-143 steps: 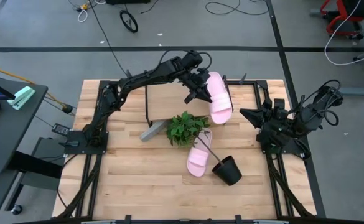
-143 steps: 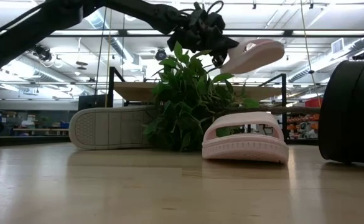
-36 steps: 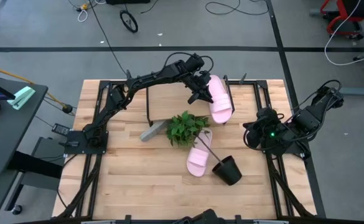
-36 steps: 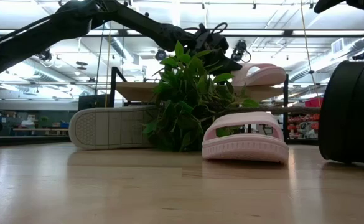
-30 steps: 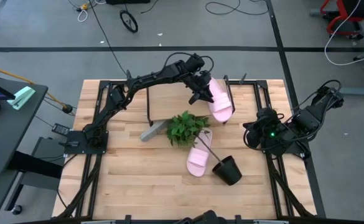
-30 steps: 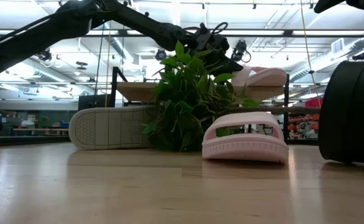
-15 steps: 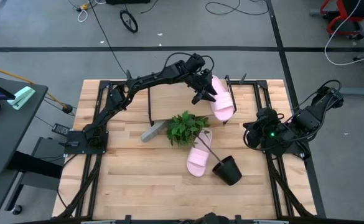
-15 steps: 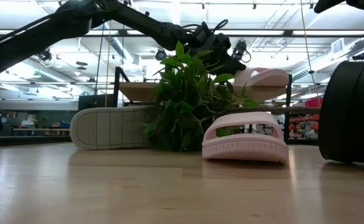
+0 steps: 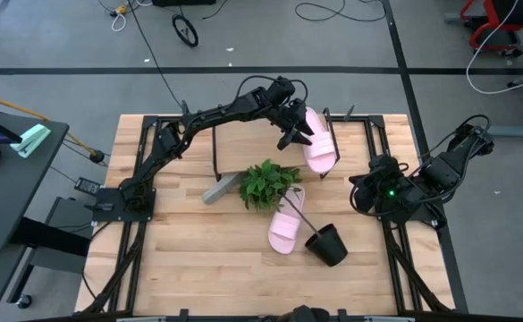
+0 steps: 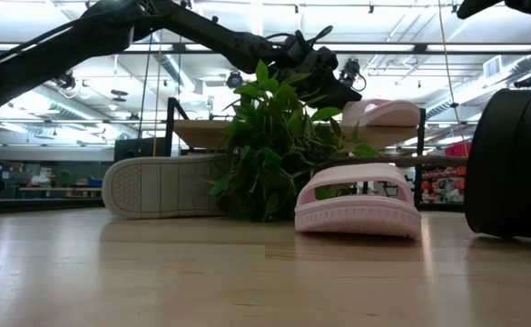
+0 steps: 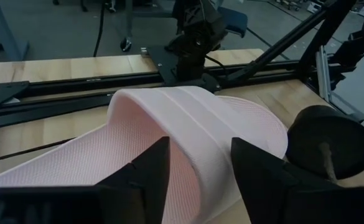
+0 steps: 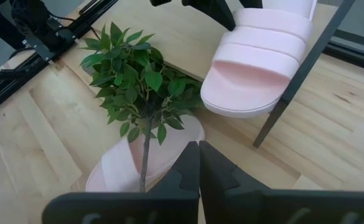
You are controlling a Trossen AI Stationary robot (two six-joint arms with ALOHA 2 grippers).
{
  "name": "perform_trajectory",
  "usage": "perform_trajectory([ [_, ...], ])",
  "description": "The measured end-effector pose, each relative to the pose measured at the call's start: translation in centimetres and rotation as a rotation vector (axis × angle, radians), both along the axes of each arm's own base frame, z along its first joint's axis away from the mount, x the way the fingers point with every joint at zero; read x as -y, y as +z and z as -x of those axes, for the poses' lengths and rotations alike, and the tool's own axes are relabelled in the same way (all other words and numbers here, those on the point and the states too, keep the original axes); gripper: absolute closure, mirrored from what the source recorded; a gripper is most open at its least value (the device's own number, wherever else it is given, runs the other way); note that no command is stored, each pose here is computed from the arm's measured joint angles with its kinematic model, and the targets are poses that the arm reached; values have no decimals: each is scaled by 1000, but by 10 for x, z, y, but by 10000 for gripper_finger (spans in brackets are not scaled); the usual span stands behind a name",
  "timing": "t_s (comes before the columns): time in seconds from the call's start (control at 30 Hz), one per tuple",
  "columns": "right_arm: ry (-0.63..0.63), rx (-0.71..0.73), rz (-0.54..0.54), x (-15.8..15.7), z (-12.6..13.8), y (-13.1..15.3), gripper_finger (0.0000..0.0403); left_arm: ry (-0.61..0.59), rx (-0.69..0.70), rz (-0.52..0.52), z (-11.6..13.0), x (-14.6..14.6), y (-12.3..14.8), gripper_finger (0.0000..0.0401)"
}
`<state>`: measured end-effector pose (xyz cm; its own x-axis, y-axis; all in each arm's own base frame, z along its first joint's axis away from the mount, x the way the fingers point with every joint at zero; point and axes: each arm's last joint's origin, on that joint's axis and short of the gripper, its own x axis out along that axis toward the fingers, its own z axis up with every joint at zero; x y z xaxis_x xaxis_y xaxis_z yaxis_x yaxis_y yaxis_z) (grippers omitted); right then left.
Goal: Pick and place slides into the shelf
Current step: Put the top pink slides on the shelf, then put the pink slides on the shelf
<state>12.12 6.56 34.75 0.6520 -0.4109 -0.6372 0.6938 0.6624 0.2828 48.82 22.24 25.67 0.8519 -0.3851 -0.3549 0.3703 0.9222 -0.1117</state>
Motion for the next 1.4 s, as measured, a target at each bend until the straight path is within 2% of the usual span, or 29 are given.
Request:
perform_trajectory([
  [0.3, 0, 1, 0, 0, 0, 0, 402, 26, -10, 16, 6, -6, 9, 211],
  [0.57, -1, 2, 2, 0, 0, 0, 401, 55, -33, 14, 23, -16, 42, 202],
  [0.63, -1, 2, 2, 0, 0, 0, 401, 36, -47, -34, 29, -11, 55, 206],
  [0.83, -9, 13, 20, 1, 0, 1, 401, 22, -247, -240, 48, 36, 76, 227],
  [0.9, -13, 18, 25, 1, 0, 1, 401, 5, -295, -273, 51, 55, 83, 233],
  [1.1, -7, 4, -5, 0, 0, 0, 401, -48, -287, -278, 56, 113, 113, 260],
  [1.23, 69, -51, 20, -2, 0, -1, 392, -11, -299, -296, 59, 152, 128, 281],
  [1.4, 231, -74, 87, -11, 0, 1, 382, 71, -368, -253, 58, 200, 132, 301],
])
